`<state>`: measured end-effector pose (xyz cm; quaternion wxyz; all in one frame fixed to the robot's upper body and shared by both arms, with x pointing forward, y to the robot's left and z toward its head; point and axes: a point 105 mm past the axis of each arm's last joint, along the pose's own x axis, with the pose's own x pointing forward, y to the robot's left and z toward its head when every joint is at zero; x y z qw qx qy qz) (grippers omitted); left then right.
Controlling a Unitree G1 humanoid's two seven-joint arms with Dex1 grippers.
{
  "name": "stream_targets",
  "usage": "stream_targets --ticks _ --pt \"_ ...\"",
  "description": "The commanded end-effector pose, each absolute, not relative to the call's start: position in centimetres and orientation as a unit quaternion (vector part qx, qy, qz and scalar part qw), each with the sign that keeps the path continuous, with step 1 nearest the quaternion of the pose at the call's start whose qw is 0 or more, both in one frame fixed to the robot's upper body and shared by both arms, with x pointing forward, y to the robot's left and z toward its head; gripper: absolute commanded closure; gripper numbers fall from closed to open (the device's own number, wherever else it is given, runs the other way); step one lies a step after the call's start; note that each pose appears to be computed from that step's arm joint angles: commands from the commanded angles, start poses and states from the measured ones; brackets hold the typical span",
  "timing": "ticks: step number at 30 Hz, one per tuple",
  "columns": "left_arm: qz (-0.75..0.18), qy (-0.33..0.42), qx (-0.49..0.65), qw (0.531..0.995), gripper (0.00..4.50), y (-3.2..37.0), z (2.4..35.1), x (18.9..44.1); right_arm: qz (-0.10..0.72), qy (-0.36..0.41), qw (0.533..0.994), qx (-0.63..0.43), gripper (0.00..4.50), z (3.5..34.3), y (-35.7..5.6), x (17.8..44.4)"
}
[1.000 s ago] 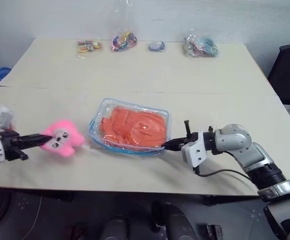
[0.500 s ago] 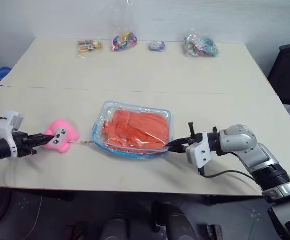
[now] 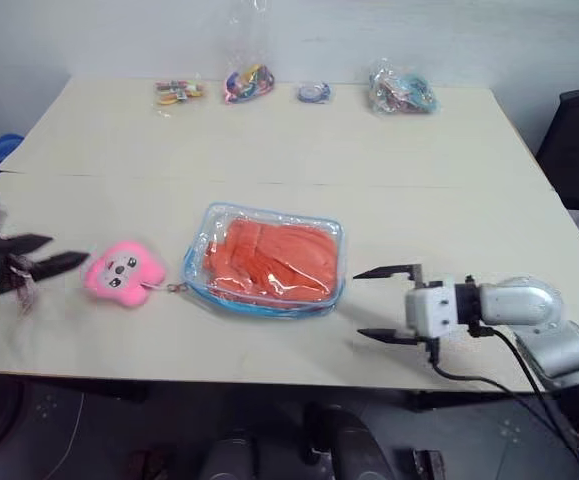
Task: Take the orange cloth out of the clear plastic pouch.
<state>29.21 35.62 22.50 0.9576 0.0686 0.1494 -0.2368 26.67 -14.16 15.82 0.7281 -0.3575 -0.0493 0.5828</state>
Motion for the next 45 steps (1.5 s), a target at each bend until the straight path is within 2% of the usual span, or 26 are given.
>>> stream_targets --ticks 1,4,7,9,11,14,16,22,25,33,37,38,42,45 --pt "-0.367 0.078 0.163 0.913 0.01 30.6 28.1 27.4 0.588 -0.025 0.775 -0.228 0.00 19.7 -14.2 25.1" --pt "-0.429 0.107 0.288 0.849 0.01 26.7 27.4 26.9 0.602 0.009 0.784 -0.151 0.00 20.6 -14.1 23.7" --pt "-0.434 0.132 0.466 0.760 0.01 24.2 23.9 28.2 0.606 0.021 0.788 -0.107 0.00 21.0 -13.5 22.9" --pt "-0.436 0.117 0.538 0.712 0.01 22.9 21.6 29.3 0.603 0.018 0.792 -0.097 0.00 21.3 -13.2 22.8" --pt "-0.440 0.075 0.543 0.711 0.01 21.0 20.2 30.5 0.597 0.017 0.797 -0.091 0.00 21.4 -12.9 23.0" --pt "-0.438 0.038 0.582 0.684 0.01 19.6 18.4 31.6 0.591 0.019 0.801 -0.098 0.00 21.2 -12.8 22.9" --pt "-0.430 0.020 0.579 0.693 0.01 19.2 18.2 32.1 0.588 0.021 0.803 -0.098 0.00 21.0 -12.7 22.7" --pt "-0.437 0.031 0.583 0.684 0.01 20.3 17.6 32.1 0.569 0.027 0.815 -0.105 0.00 20.3 -12.9 22.8" --pt "-0.446 0.027 0.574 0.686 0.61 20.3 17.5 31.9 0.566 0.028 0.816 -0.111 0.00 20.0 -12.8 22.8" --pt "-0.488 0.027 0.508 0.709 3.05 19.1 17.7 30.6 0.568 0.035 0.811 -0.134 0.00 19.1 -12.9 22.7" --pt "-0.525 0.080 0.366 0.764 4.28 17.1 17.2 29.2 0.560 0.026 0.816 -0.142 0.00 19.2 -12.7 23.0" --pt "-0.526 0.100 0.313 0.784 4.44 16.5 17.2 28.9 0.557 0.023 0.818 -0.145 0.00 19.1 -12.6 23.1" --pt "-0.515 0.125 0.184 0.828 4.44 14.4 17.6 29.0 0.548 0.018 0.820 -0.166 0.00 18.5 -12.2 23.1" --pt "-0.492 0.129 0.127 0.852 4.50 13.6 17.9 29.6 0.536 0.010 0.822 -0.192 0.59 17.9 -12.0 23.2"
